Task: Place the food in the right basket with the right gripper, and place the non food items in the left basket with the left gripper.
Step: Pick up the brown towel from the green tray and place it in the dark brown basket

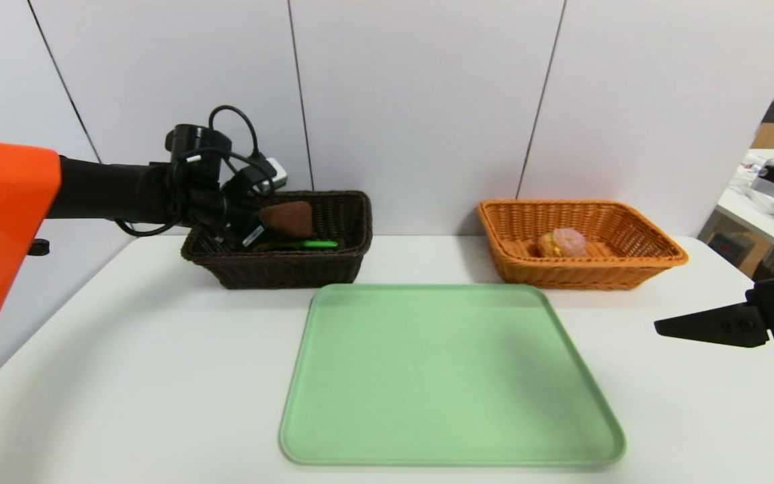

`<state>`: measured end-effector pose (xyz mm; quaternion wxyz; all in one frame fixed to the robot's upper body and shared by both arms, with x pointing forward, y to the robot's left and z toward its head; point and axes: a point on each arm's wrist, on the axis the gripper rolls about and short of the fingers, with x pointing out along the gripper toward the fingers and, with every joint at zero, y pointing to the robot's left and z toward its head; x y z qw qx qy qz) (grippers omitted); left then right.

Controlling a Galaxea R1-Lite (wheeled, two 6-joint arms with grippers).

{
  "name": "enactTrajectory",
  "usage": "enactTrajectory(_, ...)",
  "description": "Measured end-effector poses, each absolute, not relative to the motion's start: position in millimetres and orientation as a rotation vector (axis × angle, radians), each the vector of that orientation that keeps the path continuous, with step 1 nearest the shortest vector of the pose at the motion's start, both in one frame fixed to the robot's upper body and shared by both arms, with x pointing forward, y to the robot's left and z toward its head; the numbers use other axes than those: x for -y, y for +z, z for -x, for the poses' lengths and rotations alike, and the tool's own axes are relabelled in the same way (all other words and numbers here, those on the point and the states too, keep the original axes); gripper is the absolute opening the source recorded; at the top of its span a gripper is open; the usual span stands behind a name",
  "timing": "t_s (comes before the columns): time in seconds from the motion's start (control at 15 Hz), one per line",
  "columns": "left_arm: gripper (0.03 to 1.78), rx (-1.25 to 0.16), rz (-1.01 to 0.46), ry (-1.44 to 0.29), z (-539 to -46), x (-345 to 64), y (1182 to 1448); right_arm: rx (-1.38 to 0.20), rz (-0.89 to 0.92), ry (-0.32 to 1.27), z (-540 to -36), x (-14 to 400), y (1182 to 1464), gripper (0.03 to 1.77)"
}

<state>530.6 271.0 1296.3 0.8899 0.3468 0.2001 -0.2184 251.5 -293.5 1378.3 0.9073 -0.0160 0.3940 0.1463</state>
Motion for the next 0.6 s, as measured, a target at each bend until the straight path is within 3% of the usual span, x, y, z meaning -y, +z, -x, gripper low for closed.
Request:
enactTrajectory(0.27,1.34,-0.406,-0.693,-0.441,-531.1,-270.9,1304.9,-0.81,0.033,0.302,-250.8,293.7,1378.8,1.7)
enactTrajectory(0.6,1.51,-0.359,-0.688,-0.427,-515.8,-272.5,1333.6,-0.804,0.031,0.3,-249.0,294.2,1379.9,1.7)
